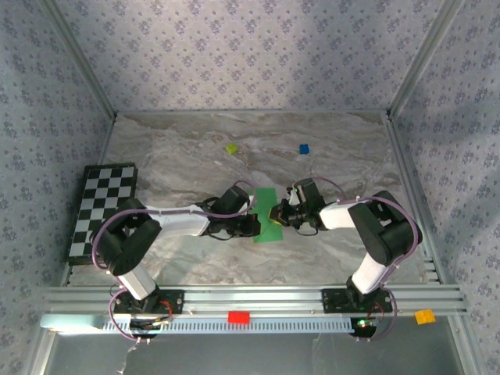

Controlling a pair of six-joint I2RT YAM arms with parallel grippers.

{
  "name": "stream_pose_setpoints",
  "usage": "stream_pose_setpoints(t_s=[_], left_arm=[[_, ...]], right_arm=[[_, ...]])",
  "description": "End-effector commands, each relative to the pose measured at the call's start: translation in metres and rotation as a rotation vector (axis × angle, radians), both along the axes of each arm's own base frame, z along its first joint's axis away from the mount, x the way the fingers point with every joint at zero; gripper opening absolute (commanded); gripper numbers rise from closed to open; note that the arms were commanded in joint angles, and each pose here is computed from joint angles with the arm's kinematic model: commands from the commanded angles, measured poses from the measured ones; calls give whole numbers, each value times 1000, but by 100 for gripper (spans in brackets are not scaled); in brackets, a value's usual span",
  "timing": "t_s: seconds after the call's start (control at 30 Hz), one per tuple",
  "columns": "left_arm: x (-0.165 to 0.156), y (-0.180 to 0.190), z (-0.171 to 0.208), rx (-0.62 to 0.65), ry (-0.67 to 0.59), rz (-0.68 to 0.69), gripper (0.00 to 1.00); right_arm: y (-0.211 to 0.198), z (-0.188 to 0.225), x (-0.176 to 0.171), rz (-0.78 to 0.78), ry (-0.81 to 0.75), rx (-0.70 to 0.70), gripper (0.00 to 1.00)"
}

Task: Fold a paper plane with a square sheet of paper (pick it up from the middle)
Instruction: Fold the triangle a second time at the center of the table.

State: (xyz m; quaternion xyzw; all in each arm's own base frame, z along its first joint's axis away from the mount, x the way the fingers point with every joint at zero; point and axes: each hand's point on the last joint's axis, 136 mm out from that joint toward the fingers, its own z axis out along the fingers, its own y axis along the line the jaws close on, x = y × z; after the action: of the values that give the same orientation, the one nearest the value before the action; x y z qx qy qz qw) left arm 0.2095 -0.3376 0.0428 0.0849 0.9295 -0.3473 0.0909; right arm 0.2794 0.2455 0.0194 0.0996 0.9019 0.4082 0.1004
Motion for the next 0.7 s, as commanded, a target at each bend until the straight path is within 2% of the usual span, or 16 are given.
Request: stream_pose_setpoints(t_s=[0.0,0.13,0.4,0.67], left_arm=[[6,-18,20,-68,-37,-39,6],[2,-25,6,-59,13,-70,6],[-20,7,-42,95,125,-48,2],[-25,11,-41,96,114,-60,0]], right_arm=[[-27,-34,-21,-45,107,-124,0],[-27,-35,-22,-46,108,-123,0],[-28,-36,-22,-48,110,-128,0],[-25,-29,-17,-45,94,-109,0]])
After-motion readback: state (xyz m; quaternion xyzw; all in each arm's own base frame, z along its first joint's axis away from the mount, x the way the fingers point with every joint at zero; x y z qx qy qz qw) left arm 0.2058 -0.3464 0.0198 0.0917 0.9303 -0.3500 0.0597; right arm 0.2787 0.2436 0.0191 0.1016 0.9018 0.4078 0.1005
